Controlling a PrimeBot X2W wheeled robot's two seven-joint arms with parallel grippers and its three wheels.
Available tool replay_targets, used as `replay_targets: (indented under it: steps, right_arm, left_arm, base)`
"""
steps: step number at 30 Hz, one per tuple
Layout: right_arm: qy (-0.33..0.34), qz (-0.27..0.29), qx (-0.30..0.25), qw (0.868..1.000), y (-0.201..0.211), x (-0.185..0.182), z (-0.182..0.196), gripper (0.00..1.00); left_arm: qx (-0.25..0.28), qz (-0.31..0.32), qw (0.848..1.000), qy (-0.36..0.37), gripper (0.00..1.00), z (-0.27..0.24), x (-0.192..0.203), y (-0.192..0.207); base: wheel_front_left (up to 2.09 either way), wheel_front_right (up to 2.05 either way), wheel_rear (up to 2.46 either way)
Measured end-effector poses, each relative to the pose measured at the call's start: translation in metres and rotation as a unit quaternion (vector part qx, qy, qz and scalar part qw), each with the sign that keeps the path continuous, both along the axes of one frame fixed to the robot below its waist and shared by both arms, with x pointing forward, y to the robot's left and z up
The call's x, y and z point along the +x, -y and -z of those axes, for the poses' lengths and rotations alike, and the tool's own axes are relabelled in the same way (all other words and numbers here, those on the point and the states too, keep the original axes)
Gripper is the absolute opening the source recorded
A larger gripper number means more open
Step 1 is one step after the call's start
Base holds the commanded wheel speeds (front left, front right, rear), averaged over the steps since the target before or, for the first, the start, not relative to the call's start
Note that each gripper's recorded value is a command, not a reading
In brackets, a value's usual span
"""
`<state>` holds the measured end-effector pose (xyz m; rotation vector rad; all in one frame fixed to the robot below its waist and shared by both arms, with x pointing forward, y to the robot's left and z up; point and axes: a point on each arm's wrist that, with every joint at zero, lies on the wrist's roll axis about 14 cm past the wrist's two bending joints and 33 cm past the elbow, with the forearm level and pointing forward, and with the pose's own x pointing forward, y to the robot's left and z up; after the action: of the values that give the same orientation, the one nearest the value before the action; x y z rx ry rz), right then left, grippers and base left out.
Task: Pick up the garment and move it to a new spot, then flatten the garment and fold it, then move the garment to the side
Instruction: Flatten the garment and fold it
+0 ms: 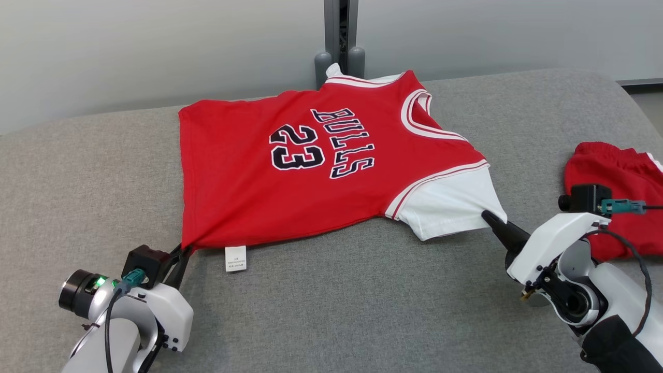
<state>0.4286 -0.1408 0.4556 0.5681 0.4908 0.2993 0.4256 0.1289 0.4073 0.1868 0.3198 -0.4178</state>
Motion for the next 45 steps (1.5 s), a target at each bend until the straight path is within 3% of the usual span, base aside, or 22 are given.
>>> replay_targets:
  steps: [16,29,45]
  right_arm:
    - [-0.037,-0.013,0.023,0.999,0.001,-0.030,0.009,0.00]
    - [-0.046,-0.026,0.038,0.998,0.000,-0.064,0.002,0.00]
    - [-0.097,-0.016,0.019,0.995,0.002,-0.102,0.007,0.00]
  left_arm:
    - [0.036,-0.011,0.999,0.002,0.00,0.007,-0.023,-0.024]
    - [0.101,0.040,0.994,-0.001,0.00,0.019,-0.048,-0.027]
    - [0.114,0.051,0.992,-0.036,0.00,0.035,-0.076,-0.030]
  base:
    - [0.00,0.00,0.00]
    - [0.00,0.00,0.00]
    - [0.00,0.00,0.00]
